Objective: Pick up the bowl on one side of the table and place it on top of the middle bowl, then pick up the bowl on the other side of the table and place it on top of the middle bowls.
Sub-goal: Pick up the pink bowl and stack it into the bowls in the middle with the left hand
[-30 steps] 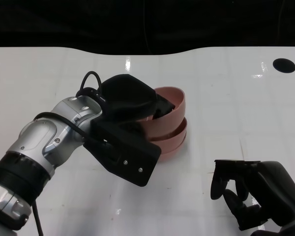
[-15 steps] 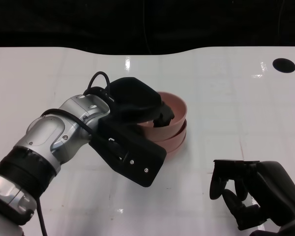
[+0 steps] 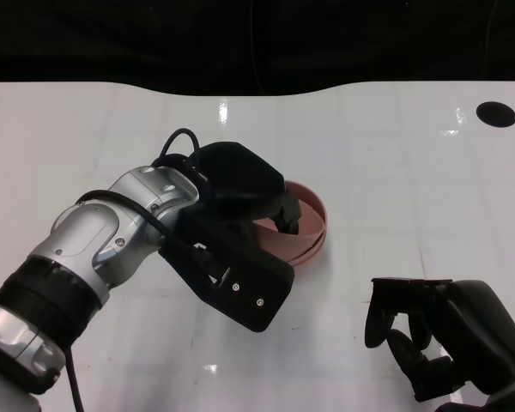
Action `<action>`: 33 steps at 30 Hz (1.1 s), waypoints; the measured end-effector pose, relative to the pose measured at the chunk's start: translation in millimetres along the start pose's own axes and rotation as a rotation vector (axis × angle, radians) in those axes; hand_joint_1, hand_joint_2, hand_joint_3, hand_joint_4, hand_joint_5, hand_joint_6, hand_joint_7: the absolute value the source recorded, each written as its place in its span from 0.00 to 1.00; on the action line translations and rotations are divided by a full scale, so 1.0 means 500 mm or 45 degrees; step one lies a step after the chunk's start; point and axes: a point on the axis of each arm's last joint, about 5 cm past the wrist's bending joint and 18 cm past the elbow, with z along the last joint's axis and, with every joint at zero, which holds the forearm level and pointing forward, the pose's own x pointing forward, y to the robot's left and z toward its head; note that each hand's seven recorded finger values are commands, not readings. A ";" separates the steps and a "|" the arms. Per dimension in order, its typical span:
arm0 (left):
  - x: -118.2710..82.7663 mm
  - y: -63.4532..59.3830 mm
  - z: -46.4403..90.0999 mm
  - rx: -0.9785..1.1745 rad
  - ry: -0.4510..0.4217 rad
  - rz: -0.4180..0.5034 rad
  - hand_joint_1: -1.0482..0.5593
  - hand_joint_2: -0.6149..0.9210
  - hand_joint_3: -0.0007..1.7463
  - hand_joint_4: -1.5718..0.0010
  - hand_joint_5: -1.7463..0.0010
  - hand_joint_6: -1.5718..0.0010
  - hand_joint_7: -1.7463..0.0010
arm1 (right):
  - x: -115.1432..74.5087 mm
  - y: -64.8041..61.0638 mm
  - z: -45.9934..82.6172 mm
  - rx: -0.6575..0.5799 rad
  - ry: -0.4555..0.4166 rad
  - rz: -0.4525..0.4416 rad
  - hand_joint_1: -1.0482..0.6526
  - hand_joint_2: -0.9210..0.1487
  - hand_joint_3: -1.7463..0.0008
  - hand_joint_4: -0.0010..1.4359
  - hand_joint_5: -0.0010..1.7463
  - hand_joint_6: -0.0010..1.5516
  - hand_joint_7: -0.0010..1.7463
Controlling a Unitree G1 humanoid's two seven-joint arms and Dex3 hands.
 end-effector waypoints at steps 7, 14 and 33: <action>-0.005 -0.015 0.000 0.004 0.012 0.008 0.29 1.00 0.13 0.70 0.82 0.67 1.00 | 0.000 0.000 0.000 -0.004 0.000 0.002 0.57 0.70 0.12 0.66 1.00 0.56 0.80; -0.012 -0.043 0.004 -0.015 0.031 0.080 0.25 1.00 0.19 0.79 0.88 0.80 1.00 | 0.000 0.000 0.000 -0.005 0.000 0.002 0.57 0.70 0.12 0.66 1.00 0.56 0.79; -0.040 -0.115 0.001 -0.116 0.080 0.210 0.17 1.00 0.33 1.00 0.99 0.99 1.00 | 0.000 0.000 0.000 -0.005 0.000 0.004 0.56 0.70 0.13 0.66 1.00 0.56 0.78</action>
